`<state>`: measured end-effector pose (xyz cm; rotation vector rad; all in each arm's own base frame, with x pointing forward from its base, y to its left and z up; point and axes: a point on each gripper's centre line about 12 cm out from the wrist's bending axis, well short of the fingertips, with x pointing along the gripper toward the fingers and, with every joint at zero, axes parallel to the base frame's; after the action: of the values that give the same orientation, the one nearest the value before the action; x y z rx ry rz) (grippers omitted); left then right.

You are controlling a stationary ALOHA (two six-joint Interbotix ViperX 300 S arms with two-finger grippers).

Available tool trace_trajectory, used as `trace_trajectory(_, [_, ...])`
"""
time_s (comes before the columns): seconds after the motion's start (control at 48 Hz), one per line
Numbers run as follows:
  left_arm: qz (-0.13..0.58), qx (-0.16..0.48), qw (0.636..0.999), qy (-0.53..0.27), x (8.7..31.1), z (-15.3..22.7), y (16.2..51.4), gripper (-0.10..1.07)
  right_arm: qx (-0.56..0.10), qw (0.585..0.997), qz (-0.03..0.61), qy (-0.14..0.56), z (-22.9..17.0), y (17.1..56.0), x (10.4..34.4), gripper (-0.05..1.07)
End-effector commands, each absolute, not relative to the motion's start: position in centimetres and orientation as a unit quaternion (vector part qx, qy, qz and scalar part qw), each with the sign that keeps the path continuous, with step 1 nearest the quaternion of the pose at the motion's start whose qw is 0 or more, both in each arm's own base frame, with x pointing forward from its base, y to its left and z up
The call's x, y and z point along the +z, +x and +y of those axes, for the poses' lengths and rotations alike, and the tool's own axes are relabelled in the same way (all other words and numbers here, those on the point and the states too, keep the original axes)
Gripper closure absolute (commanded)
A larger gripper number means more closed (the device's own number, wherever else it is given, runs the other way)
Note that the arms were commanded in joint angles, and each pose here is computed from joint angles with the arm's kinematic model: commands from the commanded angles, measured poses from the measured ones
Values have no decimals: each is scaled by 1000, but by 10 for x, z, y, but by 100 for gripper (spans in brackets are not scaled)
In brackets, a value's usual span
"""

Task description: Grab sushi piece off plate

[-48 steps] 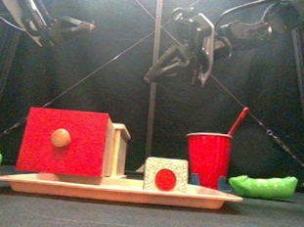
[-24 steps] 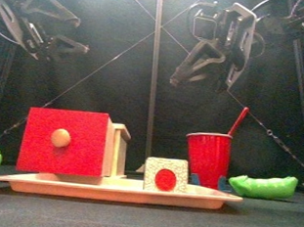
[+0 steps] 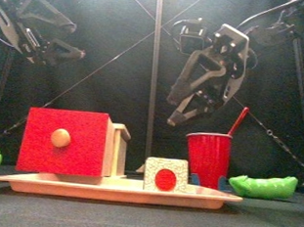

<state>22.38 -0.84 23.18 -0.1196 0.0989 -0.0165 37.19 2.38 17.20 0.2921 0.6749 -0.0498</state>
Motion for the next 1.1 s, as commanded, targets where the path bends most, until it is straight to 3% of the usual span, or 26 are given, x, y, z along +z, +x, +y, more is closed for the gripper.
trace_trajectory(0.0, [39, -10, 997, -59, 237, -9, 226, 2, -24, 931, 341, 131, 26, 379, 175, 8])
trace_trajectory(0.396, [43, -10, 997, -60, 234, -9, 225, 2, -27, 915, 393, 91, 28, 398, 151, 8])
trace_trajectory(1.083, [47, -4, 997, -68, 231, -8, 223, 2, -29, 915, 392, 88, 25, 401, 151, 8])
